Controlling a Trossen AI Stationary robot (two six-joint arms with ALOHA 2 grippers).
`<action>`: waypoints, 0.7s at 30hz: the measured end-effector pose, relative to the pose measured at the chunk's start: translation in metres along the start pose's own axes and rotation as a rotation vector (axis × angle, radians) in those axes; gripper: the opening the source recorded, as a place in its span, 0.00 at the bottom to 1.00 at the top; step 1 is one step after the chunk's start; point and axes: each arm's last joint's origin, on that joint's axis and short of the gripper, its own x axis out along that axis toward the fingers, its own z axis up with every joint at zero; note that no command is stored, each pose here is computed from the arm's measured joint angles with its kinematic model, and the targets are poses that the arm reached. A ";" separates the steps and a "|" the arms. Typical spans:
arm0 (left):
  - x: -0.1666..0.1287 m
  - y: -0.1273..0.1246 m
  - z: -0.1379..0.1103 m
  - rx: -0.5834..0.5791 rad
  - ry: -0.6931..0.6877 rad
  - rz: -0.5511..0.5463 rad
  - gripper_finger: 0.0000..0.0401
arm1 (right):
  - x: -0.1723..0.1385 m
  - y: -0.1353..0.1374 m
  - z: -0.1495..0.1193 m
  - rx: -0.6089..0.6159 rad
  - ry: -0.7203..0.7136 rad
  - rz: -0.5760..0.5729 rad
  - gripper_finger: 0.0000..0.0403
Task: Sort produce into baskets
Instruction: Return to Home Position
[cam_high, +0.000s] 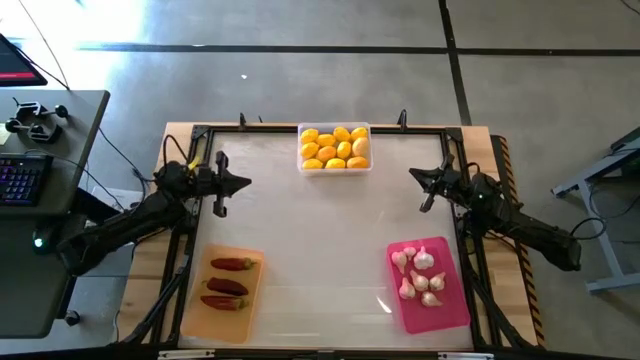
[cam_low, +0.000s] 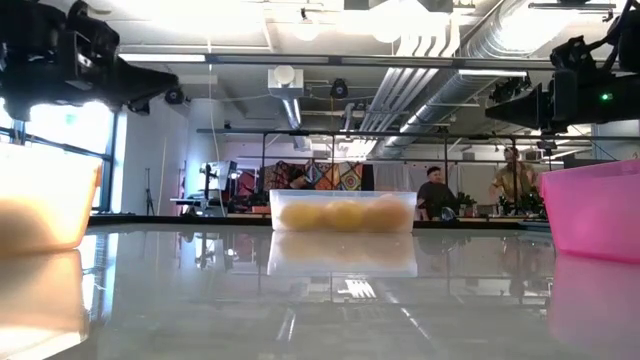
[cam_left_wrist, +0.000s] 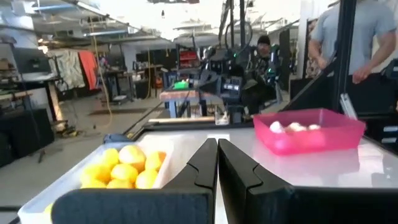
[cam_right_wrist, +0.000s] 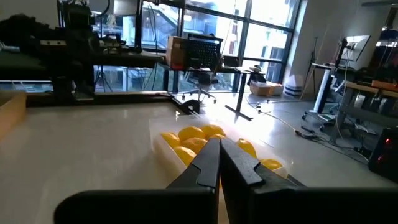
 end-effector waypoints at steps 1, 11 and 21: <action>-0.002 -0.001 -0.001 0.002 0.011 0.006 0.00 | 0.000 0.000 0.000 0.000 -0.001 0.000 0.00; -0.016 -0.009 0.001 -0.008 -0.015 0.051 0.00 | 0.000 -0.001 0.000 -0.004 0.002 -0.027 0.00; -0.017 -0.008 0.013 -0.009 -0.119 0.111 0.00 | 0.000 -0.001 0.000 -0.012 0.008 -0.047 0.00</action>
